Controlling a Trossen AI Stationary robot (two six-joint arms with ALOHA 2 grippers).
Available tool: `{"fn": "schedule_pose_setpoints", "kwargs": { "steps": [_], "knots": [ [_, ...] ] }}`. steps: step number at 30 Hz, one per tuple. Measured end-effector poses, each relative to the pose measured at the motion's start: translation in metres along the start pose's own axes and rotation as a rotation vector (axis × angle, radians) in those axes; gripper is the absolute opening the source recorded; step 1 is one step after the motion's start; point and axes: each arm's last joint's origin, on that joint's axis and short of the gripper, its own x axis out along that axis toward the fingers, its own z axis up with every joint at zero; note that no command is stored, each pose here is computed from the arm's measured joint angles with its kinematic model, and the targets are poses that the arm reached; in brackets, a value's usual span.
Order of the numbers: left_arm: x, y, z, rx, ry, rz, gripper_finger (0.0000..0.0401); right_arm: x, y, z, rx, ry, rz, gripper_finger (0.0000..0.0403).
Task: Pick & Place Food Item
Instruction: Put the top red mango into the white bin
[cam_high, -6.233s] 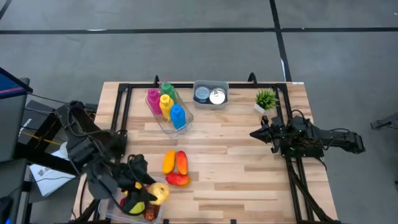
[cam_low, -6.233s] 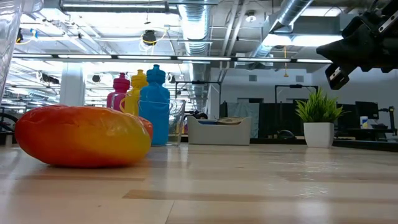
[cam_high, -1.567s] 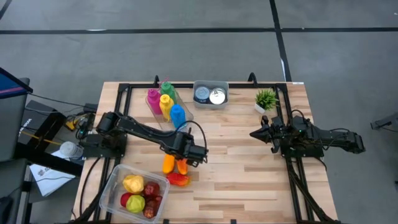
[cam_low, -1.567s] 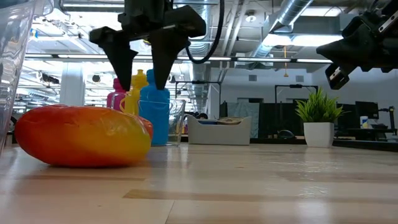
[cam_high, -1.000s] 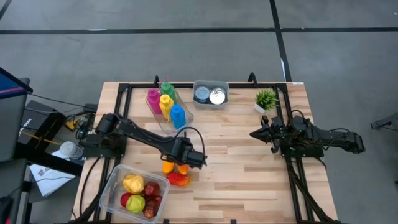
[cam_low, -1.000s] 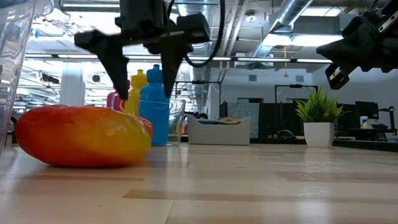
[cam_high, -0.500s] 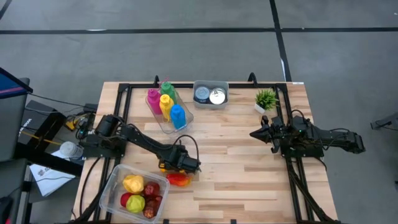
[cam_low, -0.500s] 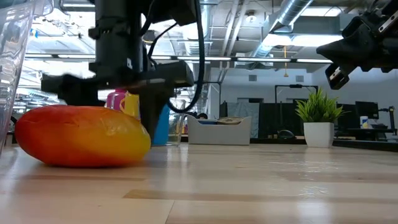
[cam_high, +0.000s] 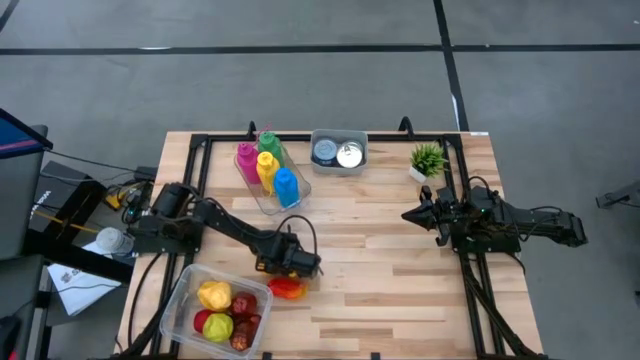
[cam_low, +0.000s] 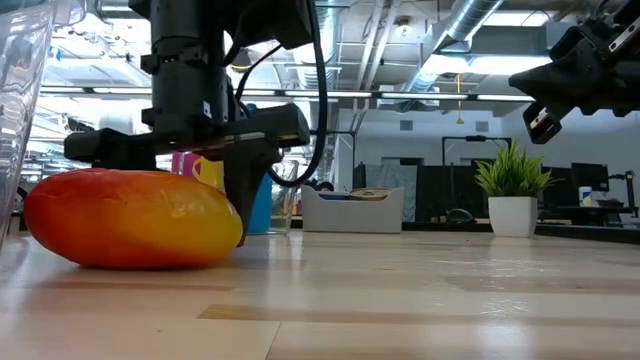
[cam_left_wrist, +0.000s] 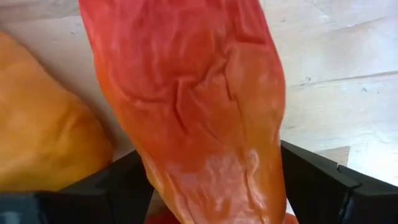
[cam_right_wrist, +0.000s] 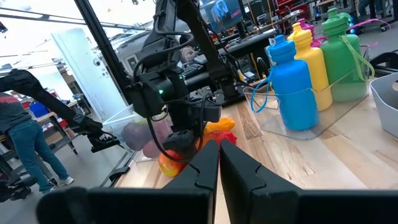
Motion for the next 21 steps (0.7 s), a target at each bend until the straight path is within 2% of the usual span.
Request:
{"fn": "schedule_pose_setpoints", "kwargs": {
  "steps": [10, 21],
  "knots": [
    [-0.010, 0.004, 0.030, -0.059, -0.053, 0.040, 0.0301, 0.000, 0.000, 0.000, 0.000, -0.002, 0.001, 0.0012],
    [-0.010, 0.005, 0.031, -0.060, -0.048, 0.045, 0.0301, 0.000, 0.000, 0.000, 0.000, 0.000, 0.000, 0.0012]
  ]
}}
